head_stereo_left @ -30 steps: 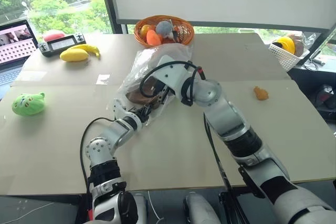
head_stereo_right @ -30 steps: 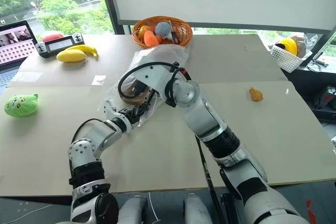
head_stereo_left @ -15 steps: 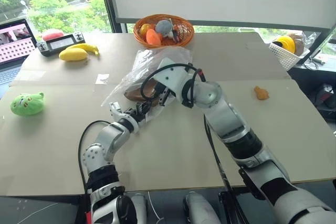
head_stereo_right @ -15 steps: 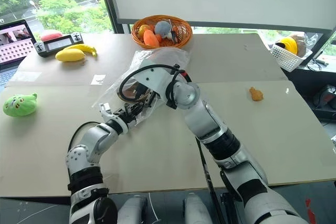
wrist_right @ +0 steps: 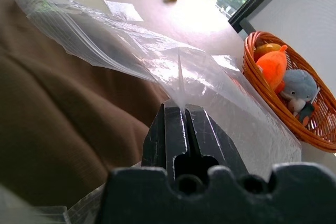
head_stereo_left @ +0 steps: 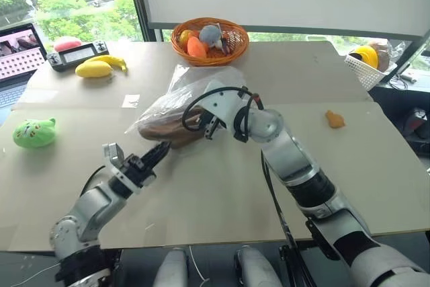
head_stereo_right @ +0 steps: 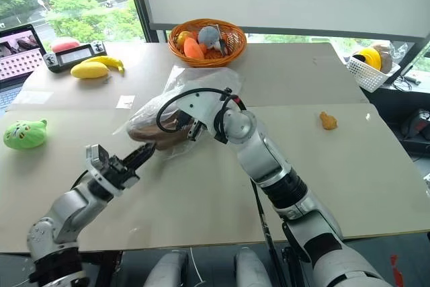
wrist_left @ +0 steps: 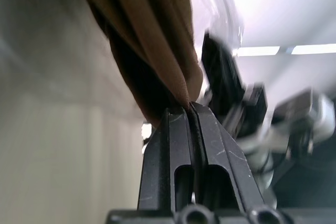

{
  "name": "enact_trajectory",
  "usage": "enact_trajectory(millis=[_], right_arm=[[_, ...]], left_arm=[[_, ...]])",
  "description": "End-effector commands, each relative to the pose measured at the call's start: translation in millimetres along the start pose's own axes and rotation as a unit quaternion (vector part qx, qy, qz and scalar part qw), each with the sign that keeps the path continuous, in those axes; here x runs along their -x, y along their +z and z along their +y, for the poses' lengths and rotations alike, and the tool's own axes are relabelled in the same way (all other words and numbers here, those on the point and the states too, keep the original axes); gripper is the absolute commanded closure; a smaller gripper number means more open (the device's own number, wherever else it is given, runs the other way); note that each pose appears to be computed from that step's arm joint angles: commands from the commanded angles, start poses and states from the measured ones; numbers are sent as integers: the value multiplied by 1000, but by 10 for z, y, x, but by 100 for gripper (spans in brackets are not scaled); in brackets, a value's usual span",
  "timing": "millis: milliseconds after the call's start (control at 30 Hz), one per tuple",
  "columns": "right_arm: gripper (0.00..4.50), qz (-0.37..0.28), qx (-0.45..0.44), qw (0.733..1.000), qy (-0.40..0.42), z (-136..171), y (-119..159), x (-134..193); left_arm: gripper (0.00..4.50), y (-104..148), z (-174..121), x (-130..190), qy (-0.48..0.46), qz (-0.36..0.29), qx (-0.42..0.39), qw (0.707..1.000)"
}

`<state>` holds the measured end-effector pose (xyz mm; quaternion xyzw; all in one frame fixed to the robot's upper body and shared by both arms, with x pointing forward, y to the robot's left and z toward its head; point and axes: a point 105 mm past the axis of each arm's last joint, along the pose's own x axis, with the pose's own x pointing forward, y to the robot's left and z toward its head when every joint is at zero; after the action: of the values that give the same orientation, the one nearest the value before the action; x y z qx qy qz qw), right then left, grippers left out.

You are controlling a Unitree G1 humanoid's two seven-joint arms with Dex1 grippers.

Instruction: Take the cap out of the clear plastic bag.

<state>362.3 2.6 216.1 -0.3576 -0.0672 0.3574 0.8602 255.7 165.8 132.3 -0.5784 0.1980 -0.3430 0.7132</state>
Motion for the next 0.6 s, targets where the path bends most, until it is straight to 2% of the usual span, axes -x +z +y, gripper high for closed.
enact_trajectory(millis=[33, 100, 200, 400, 500, 600], right_arm=[[450, -16, 7, 999, -29, -138, 89, 56], [450, -14, 8, 999, -30, -150, 73, 53], [450, -14, 8, 999, -30, -155, 62, 54], [450, -17, 11, 999, -25, -156, 67, 41], [450, -20, 13, 999, -24, -152, 86, 25], [450, -22, 14, 999, -25, -158, 102, 17]], left_arm=[[440, -15, -302, 136, -58, 53, -56, 995], [440, 195, -485, 232, -88, 42, -87, 991], [440, 373, -743, 289, -136, 44, -121, 982], [440, 443, -1088, 314, -191, 79, -167, 964], [440, 306, -955, 342, -164, 107, -150, 969], [440, 7, -472, 389, -53, 114, -106, 986]])
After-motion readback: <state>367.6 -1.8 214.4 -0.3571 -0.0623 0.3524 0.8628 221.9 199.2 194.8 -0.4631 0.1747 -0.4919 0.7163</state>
